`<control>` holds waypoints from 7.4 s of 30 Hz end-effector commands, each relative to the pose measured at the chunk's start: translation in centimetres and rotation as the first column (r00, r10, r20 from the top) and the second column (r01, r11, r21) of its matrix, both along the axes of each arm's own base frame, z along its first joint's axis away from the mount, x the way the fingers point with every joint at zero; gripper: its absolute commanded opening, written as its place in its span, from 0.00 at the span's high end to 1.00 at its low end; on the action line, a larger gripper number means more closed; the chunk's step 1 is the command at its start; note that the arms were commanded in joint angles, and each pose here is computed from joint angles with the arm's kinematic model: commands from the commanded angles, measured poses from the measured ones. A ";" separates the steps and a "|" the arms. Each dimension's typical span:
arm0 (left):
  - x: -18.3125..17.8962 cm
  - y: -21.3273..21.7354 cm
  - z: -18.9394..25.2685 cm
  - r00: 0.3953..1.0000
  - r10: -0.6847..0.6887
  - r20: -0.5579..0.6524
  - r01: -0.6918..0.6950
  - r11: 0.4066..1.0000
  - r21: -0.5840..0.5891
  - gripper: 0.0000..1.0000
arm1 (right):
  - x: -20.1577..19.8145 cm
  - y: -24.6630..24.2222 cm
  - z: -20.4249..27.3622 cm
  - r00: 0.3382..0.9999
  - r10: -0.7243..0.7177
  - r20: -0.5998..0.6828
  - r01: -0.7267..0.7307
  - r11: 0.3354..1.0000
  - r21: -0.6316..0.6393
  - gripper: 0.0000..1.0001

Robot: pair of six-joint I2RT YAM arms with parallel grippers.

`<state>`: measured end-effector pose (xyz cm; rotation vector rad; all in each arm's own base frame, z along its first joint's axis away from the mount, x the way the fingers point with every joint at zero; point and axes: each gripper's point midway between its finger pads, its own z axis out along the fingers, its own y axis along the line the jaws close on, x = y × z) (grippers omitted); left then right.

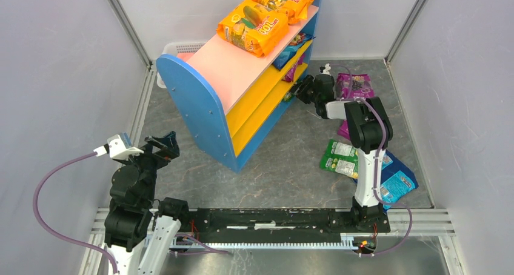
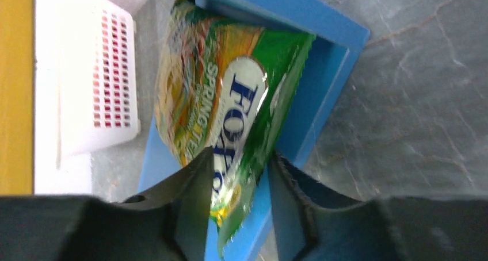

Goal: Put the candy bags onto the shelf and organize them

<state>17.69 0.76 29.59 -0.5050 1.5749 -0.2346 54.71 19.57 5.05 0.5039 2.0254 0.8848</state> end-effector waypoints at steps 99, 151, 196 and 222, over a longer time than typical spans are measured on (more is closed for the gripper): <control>-0.2 -0.6 0.8 0.998 -0.046 0.053 0.044 0.999 0.030 0.00 | -33.0 -8.2 -4.2 0.899 0.371 -0.234 -0.365 0.928 0.071 0.38; -0.2 -0.3 0.8 0.998 -0.031 0.052 0.029 0.999 0.030 0.00 | -21.7 4.3 17.3 0.871 0.430 0.238 -0.490 0.802 0.342 1.00; 0.3 0.2 0.6 0.999 0.001 0.035 -0.003 0.999 0.035 0.00 | -7.5 6.9 -0.1 0.969 0.242 -0.051 -0.226 0.950 0.217 1.00; -0.8 0.1 1.4 0.996 -0.016 0.091 0.014 1.000 0.025 0.00 | -25.2 -2.0 -1.7 0.872 0.450 -0.190 -0.488 0.824 -0.288 0.36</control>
